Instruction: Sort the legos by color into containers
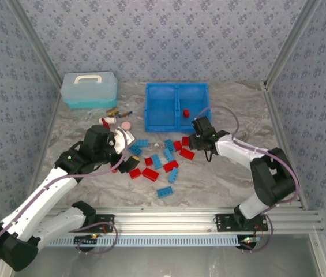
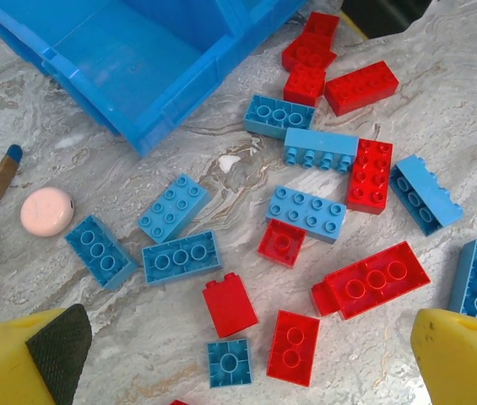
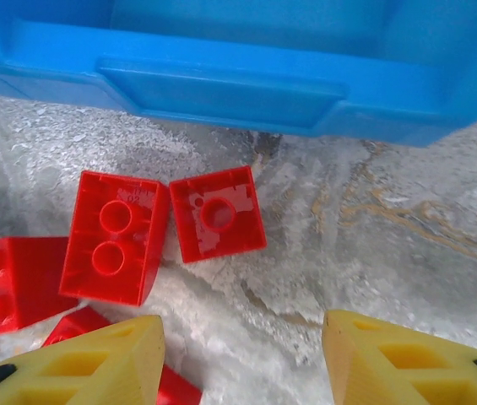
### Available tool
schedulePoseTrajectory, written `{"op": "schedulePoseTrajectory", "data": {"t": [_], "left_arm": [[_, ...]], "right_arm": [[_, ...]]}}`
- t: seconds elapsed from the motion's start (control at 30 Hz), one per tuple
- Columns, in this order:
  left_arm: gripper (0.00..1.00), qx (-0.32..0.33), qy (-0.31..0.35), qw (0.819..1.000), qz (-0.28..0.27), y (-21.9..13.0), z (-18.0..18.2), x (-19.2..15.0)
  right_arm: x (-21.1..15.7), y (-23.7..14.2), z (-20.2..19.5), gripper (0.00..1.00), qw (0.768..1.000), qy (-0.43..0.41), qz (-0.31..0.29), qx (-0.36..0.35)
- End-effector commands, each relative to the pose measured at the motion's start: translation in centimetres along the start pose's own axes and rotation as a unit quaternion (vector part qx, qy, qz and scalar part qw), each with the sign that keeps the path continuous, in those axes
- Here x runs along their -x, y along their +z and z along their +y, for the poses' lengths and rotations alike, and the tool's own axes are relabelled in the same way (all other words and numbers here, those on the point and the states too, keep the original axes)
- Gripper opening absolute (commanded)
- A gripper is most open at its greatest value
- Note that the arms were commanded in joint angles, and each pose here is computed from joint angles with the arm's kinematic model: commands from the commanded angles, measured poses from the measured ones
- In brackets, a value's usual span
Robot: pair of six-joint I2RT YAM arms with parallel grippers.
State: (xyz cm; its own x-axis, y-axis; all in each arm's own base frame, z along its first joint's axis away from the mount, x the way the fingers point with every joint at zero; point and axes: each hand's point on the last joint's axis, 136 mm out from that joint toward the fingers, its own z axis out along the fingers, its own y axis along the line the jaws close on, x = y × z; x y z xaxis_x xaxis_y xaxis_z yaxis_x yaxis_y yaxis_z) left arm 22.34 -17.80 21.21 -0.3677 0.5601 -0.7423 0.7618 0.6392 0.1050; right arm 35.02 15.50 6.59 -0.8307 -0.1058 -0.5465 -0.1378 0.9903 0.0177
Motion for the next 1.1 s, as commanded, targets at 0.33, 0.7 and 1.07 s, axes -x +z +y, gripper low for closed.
{"op": "schedulePoseTrajectory", "data": {"t": [0.33, 0.7, 1.07], "left_arm": [[0.99, 0.003, 0.013, 1.000, -0.015, -0.4, 0.0, 0.7], [0.99, 0.005, 0.012, 1.000, -0.009, -0.2, 0.1, 0.5], [0.99, 0.005, 0.011, 1.000, -0.005, 0.0, 0.1, 0.4]], "right_arm": [[1.8, 4.0, 0.1, 0.55, 1.000, -0.006, 0.007, 0.005], [1.0, 5.3, 0.5, 0.46, 1.000, -0.004, 0.025, 0.013], [0.8, 2.9, 0.9, 0.31, 1.000, 0.002, -0.003, 0.031]]}}
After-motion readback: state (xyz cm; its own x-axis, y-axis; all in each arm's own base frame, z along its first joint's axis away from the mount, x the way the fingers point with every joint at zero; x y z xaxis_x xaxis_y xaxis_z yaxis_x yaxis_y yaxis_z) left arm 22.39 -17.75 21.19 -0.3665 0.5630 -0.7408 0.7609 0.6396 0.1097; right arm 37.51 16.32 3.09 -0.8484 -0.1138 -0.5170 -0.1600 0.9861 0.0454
